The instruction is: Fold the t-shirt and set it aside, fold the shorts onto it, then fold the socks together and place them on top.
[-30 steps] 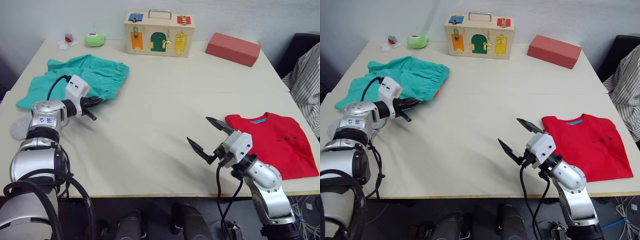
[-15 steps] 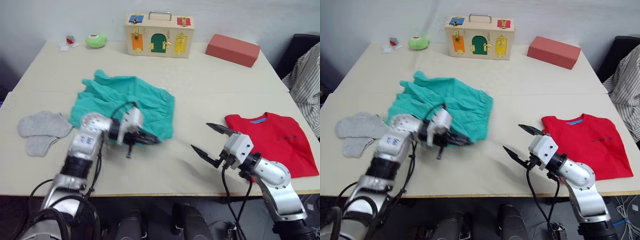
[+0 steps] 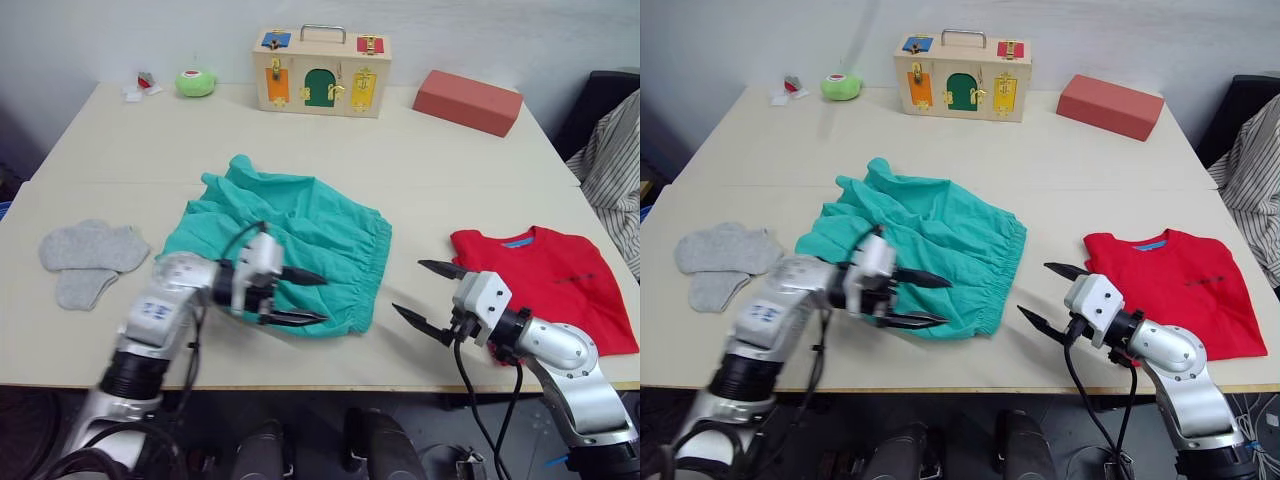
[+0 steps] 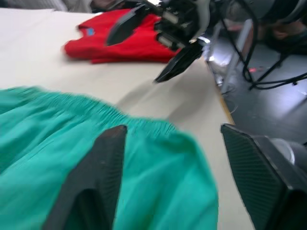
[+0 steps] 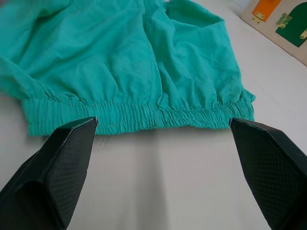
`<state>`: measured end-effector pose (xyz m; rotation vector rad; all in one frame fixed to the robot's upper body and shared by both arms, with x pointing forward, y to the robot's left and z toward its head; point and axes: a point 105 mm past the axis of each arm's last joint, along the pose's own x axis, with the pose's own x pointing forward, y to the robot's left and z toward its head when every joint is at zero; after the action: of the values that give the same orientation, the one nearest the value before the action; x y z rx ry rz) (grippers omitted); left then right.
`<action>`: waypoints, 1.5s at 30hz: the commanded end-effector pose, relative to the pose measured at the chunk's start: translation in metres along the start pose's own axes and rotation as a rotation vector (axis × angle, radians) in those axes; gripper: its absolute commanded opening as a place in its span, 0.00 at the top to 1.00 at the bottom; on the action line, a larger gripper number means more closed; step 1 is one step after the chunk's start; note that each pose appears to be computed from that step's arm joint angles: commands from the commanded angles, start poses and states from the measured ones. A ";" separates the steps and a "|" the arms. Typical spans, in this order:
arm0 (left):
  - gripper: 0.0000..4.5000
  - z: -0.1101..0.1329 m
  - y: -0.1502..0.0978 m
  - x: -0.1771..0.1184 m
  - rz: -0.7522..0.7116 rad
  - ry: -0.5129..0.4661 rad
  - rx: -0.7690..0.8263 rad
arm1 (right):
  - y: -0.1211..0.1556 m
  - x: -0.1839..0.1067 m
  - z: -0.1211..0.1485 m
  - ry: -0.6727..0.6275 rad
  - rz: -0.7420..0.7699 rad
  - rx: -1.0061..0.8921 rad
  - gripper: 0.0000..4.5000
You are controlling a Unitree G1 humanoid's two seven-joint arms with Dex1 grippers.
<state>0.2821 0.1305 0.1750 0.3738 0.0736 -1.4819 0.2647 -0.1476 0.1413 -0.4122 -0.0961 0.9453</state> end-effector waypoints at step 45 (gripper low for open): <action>0.97 -0.028 -0.019 -0.078 0.407 0.036 0.099 | -0.062 0.035 -0.038 0.188 -0.053 -0.208 1.00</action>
<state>0.2623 0.2144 0.1453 0.4238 0.0505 -1.1230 0.3420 -0.1598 0.1147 -0.6579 0.0113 0.8427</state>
